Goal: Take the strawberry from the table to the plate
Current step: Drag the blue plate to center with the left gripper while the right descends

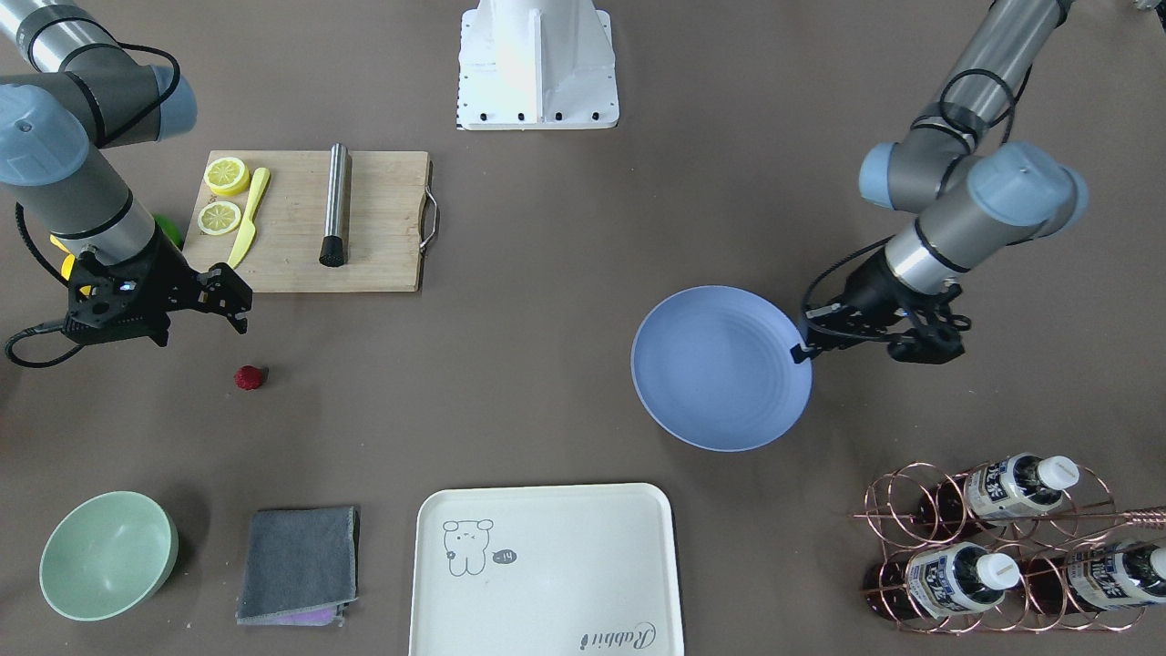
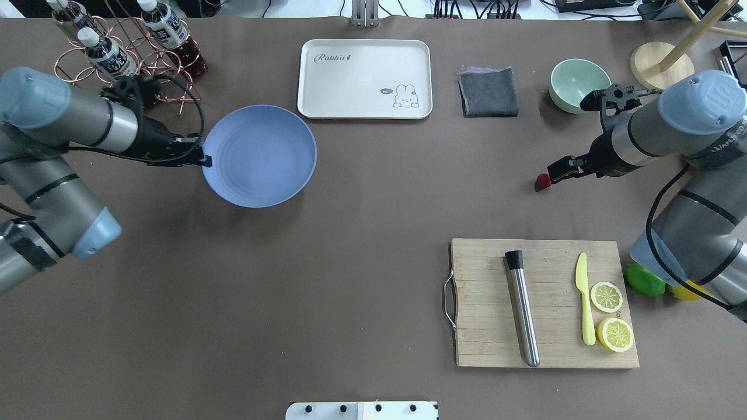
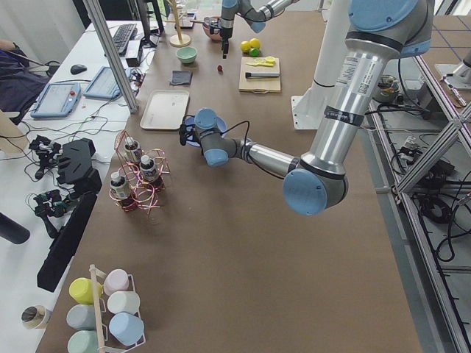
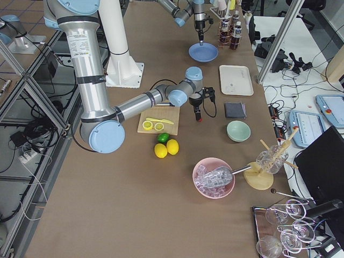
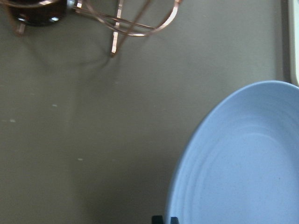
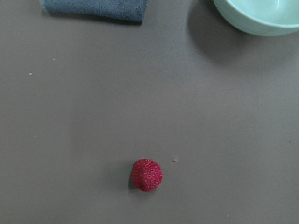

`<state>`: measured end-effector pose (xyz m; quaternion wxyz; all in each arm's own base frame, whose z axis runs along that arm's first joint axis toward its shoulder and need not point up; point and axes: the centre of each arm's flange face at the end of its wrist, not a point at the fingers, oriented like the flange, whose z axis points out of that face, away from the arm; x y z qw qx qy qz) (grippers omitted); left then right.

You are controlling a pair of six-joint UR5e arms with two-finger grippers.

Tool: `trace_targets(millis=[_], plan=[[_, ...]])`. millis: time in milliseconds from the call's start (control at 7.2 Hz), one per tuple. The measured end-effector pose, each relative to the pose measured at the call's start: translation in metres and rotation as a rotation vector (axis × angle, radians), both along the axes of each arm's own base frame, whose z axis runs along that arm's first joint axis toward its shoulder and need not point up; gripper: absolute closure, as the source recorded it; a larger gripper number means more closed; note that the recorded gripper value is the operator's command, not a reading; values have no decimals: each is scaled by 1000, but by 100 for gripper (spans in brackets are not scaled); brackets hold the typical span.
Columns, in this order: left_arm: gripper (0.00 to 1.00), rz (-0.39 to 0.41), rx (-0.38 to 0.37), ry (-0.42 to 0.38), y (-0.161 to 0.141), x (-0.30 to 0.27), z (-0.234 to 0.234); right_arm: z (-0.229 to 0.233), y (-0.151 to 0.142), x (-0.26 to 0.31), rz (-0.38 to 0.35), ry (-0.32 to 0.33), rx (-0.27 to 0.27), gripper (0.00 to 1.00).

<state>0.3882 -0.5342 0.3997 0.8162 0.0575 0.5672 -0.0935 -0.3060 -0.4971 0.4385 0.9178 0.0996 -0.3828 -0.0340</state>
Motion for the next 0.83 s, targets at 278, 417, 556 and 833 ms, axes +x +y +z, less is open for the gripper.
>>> trace_targets(millis=[278, 417, 556, 833], plan=[[100, -27, -21, 19, 35, 71, -54, 7, 0, -4, 0, 8, -17, 4], [100, -28, -27, 6, 63, 95, -79, 9, 3, -9, 4, 9, -34, 5], [100, -25, -26, -13, 91, 113, -99, 11, 7, -17, 6, 8, -52, 8], [45, -21, -12, -37, 129, 140, -113, 17, 15, -35, 5, 18, -81, 13]])
